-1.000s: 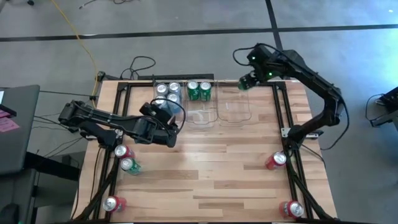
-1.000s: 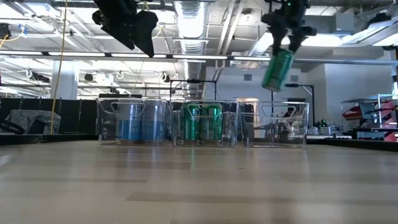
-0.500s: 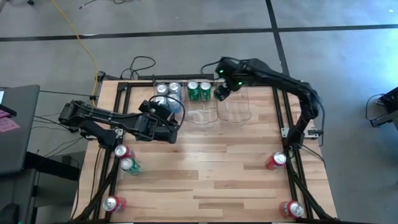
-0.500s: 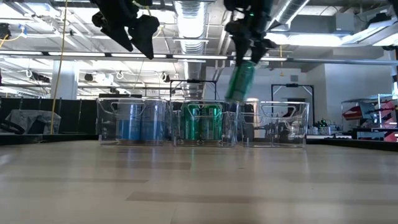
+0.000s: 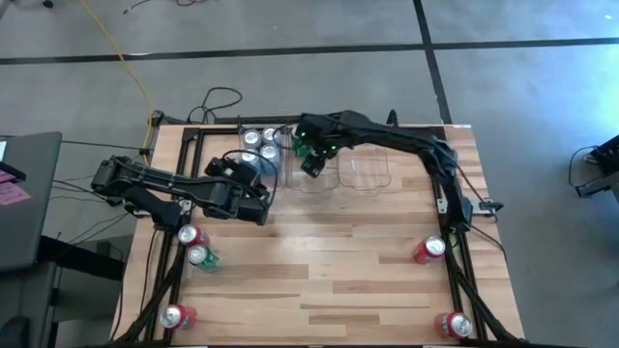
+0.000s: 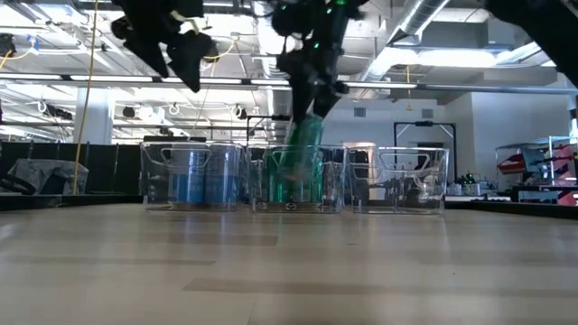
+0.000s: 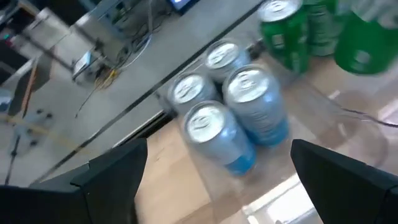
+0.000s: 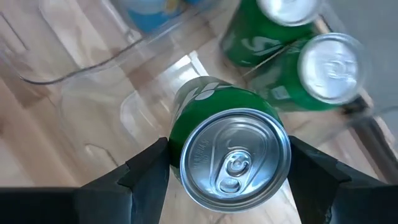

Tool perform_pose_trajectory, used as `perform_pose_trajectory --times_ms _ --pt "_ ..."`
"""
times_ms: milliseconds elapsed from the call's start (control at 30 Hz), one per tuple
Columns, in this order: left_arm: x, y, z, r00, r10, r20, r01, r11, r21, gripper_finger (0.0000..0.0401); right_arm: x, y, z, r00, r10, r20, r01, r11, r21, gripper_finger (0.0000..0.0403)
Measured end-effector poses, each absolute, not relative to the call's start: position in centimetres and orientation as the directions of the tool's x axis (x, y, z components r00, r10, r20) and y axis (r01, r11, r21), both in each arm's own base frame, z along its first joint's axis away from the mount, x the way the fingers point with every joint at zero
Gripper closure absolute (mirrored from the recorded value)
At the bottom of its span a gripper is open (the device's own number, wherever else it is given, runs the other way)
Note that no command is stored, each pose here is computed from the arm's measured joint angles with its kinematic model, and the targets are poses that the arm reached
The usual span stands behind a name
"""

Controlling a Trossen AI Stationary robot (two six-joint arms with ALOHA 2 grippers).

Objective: Sort soda cans
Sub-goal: Put the top green soda can into the middle transparent bin, then put the green soda can into the middle transparent bin

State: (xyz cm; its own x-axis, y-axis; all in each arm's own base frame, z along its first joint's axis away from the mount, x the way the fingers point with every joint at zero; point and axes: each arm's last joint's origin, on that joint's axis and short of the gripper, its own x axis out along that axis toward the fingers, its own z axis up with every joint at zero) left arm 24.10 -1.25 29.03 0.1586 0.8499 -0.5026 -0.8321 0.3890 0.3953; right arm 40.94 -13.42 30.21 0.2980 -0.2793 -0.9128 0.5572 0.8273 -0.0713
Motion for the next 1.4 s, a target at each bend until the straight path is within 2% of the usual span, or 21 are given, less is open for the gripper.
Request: perform_pose_trajectory --times_ms 133,300,500,967,1233,1400 --pt "23.6 -1.2 29.0 0.127 0.855 -0.503 -0.853 0.353 0.385 0.001 42.1 -13.5 28.5 0.283 -0.273 -0.92 0.537 0.84 -0.084 0.0126" --pt "23.6 -1.2 29.0 0.128 0.855 -0.503 -0.853 0.354 0.384 0.001 42.9 -13.8 26.4 0.244 -0.261 -0.934 0.512 0.853 -0.104 0.0126" --pt "23.6 -1.2 29.0 0.129 0.855 -0.503 -0.854 0.353 0.381 0.001 43.4 -13.5 25.7 0.235 -0.256 -0.938 0.457 0.881 -0.126 0.0117" --pt "23.6 -1.2 29.0 0.129 0.854 -0.503 -0.854 0.353 0.381 0.001 44.2 -12.3 26.6 0.322 -0.257 -0.911 0.389 0.913 -0.121 0.0027" --pt "23.6 -1.8 29.0 0.149 0.851 -0.504 -0.845 0.374 0.383 0.001 42.9 -12.2 27.7 0.279 -0.248 -0.928 0.437 0.893 -0.107 0.0028" --pt "23.5 -2.0 29.0 0.158 0.849 -0.504 -0.84 0.384 0.383 0.001 41.8 -12.1 30.6 0.361 -0.272 -0.892 0.452 0.888 -0.088 0.0043"
